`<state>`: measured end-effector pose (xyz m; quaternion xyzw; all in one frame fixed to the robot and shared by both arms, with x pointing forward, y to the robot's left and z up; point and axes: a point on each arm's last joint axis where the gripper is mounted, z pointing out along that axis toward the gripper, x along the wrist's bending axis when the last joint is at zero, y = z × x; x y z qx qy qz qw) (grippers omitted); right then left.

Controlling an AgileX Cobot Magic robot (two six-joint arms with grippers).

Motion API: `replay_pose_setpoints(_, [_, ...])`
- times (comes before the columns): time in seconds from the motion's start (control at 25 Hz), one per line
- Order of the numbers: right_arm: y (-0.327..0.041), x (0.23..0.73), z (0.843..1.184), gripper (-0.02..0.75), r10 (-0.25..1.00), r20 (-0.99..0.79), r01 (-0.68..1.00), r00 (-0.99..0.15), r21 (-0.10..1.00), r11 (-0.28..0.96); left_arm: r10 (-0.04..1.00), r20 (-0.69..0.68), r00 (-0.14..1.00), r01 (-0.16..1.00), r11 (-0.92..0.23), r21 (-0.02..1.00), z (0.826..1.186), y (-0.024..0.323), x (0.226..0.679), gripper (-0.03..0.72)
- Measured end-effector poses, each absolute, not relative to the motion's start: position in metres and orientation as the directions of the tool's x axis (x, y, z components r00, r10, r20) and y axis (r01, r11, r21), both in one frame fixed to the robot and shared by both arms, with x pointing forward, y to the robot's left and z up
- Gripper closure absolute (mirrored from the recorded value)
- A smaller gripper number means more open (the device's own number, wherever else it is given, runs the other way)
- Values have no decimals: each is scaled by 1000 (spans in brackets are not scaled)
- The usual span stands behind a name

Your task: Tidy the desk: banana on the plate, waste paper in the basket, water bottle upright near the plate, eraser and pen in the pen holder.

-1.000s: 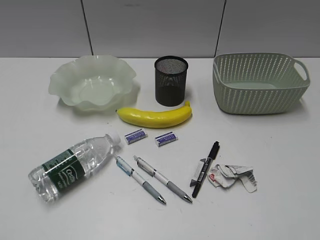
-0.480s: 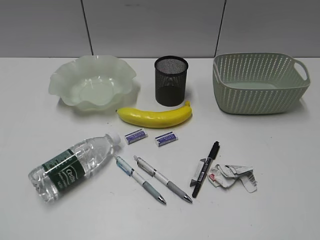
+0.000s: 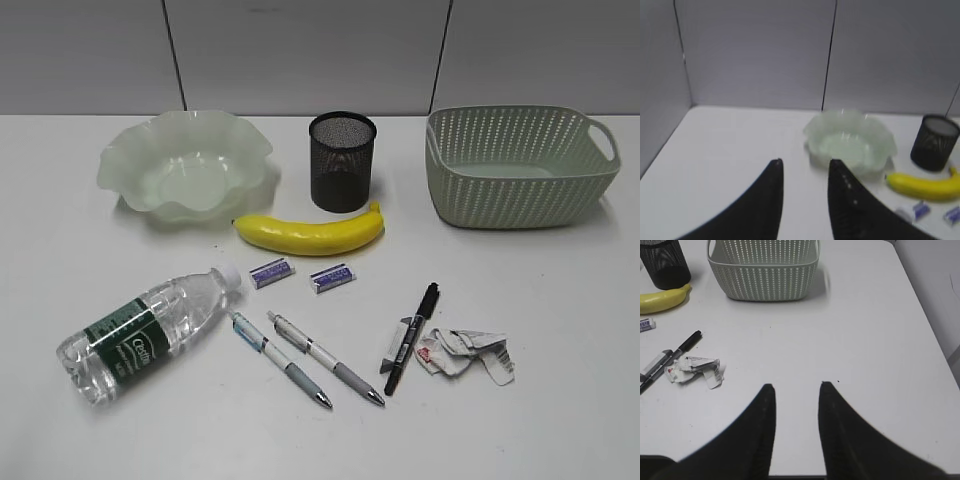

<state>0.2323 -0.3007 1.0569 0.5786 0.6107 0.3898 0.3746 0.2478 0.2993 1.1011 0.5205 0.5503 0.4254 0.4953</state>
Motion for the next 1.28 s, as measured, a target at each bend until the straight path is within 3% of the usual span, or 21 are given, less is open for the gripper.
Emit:
replay_pose_setpoints(0.16, [-301,232,1057,489,999,-7,415,-50,909,27,981,-182,66,75,177,981,1121,295,290,458])
replay_pose_setpoints(0.28, [-301,232,1057,489,999,-7,415,-50,909,27,961,-268,68,131,257,957,1122,292,331,458])
replay_pose_setpoints(0.36, [-301,232,1057,489,999,-7,415,-50,909,27,963,-258,72,210,238,948,1119,289,360,456])
replay_pose_setpoints(0.48, [-301,232,1057,489,999,-7,415,-50,909,27,979,-148,140,319,97,943,1113,276,402,451])
replay_pose_setpoints(0.64, [-301,232,1057,489,999,-6,415,-50,909,26,947,-3,321,436,-145,888,1096,241,456,440])
replay_pose_setpoints(0.8, [-301,232,1057,489,999,-5,415,-50,909,26,853,74,517,500,-371,782,1075,196,498,335])
replay_pose_setpoints(0.96, [-301,232,1057,489,999,-5,416,-50,909,26,708,114,697,481,-579,659,1055,151,530,193])
replay_pose_setpoints(1.28, [-301,232,1057,489,999,-6,416,-50,909,27,452,155,879,328,-806,492,1008,68,574,160])
